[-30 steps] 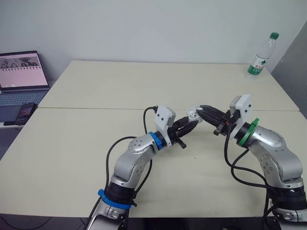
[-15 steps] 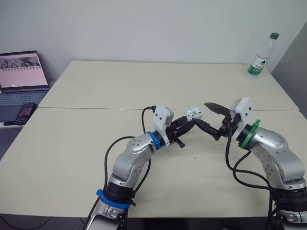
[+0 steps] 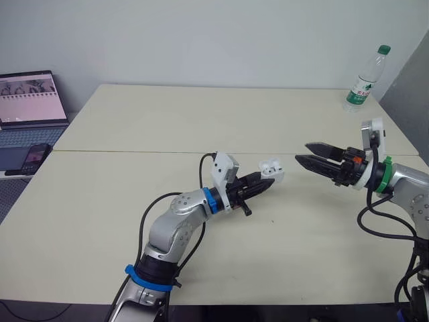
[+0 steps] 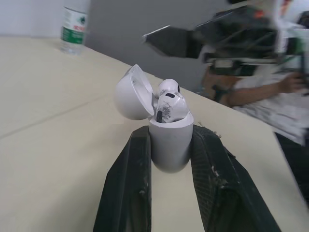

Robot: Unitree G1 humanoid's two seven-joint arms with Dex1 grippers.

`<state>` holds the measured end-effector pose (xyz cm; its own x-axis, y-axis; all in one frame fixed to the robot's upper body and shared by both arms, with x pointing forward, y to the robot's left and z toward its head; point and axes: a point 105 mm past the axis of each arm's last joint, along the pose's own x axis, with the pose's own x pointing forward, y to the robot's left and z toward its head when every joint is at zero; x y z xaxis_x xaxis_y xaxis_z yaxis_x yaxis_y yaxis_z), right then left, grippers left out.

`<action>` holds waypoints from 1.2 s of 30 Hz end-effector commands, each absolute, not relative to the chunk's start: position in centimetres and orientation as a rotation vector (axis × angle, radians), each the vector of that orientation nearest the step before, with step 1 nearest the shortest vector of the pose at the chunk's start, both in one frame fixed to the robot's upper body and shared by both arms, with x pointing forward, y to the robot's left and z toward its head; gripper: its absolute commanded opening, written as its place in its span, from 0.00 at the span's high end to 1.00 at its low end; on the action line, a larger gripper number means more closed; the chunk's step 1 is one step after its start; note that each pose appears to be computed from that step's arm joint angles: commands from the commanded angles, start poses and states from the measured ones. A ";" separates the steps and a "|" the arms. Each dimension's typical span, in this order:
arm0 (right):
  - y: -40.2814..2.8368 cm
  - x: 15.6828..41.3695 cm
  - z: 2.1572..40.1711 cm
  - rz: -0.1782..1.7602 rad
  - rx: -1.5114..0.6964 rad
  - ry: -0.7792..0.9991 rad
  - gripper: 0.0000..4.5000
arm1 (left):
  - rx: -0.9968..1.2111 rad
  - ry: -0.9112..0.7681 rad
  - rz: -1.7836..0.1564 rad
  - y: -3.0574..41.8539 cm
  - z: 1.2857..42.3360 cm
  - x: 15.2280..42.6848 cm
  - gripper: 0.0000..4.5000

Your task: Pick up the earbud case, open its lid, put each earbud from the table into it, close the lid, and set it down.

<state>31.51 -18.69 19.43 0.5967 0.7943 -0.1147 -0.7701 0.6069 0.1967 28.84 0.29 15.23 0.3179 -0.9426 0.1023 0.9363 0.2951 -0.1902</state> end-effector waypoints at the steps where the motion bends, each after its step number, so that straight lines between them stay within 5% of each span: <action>1: -18.4 30.8 18.2 0.959 0.126 0.302 0.46 | -0.278 0.008 -1.394 0.2 17.1 26.7 0.83; 7: -17.1 29.8 17.3 1.054 0.216 0.417 0.97 | -0.289 0.047 -1.462 0.4 17.1 25.8 0.83; 8: -16.8 29.6 17.5 1.074 0.243 0.422 0.99 | -0.292 0.054 -1.470 0.4 17.1 25.7 0.83; 15: -15.9 28.1 18.7 1.199 0.307 0.442 0.99 | -0.306 0.089 -1.481 0.4 16.7 25.3 0.83; 24: -15.8 25.4 23.5 1.405 0.440 0.253 0.99 | -0.319 0.134 -1.472 0.5 16.1 25.3 0.83; 32: -16.3 26.5 21.4 1.255 0.340 0.265 0.99 | -0.288 0.183 -1.394 0.4 15.1 26.5 0.83; 36: -17.3 28.3 19.4 1.083 0.169 0.223 0.99 | -0.051 0.311 -1.215 0.6 11.3 28.6 0.83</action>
<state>27.98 -17.08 18.95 0.4088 0.9083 -0.0886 -0.8467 0.4137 0.3346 28.01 0.68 11.99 0.2710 -0.9521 -0.1415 0.9161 0.3002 -0.2658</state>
